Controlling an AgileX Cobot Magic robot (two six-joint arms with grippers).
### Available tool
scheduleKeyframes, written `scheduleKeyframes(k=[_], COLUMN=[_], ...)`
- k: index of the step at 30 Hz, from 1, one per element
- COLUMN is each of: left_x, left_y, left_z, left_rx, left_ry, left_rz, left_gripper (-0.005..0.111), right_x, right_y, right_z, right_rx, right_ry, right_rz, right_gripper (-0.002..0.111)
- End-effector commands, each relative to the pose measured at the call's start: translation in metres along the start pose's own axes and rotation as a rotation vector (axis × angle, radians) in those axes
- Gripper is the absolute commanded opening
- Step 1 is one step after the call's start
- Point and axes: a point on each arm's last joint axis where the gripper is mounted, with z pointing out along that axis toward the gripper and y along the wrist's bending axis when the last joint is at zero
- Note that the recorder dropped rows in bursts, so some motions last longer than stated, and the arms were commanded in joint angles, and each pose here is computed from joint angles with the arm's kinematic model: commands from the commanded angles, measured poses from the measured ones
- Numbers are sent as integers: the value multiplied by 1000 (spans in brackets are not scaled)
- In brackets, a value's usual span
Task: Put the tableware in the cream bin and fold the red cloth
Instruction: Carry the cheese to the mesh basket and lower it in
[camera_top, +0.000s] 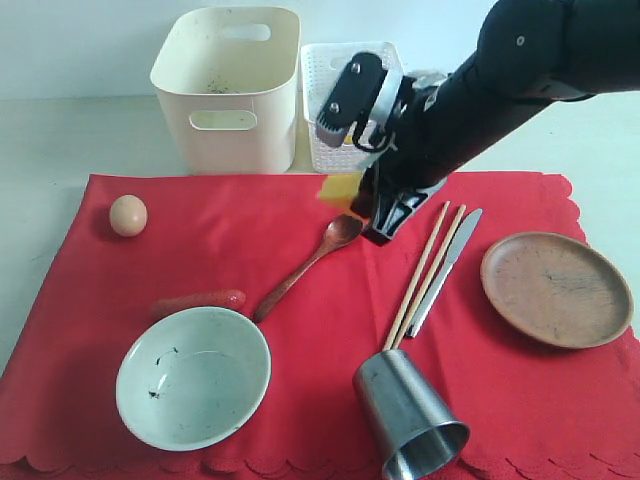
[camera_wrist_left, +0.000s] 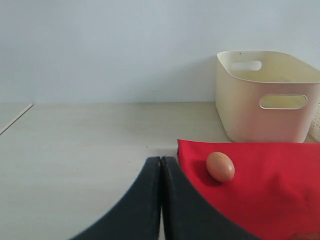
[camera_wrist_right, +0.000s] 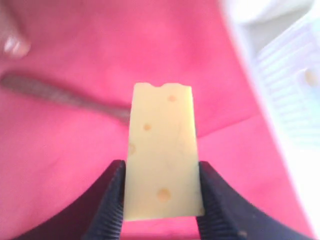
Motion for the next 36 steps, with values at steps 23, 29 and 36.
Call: scheduleKeyframes(k=[23, 29, 36], left_x=[0, 0, 0], left_y=[0, 0, 0], left_z=[0, 0, 0], left_rx=[-2, -2, -2], left_ry=[-7, -7, -7], left_rz=[-7, -7, -7], left_gripper=[2, 2, 2], right_x=[-37, -32, -23], right_y=[-79, -108, -131], right_z=[26, 45, 68], right_rx=[491, 434, 351], right_ry=[-379, -327, -258], right_rz=[165, 262, 344], right_gripper=[0, 0, 0])
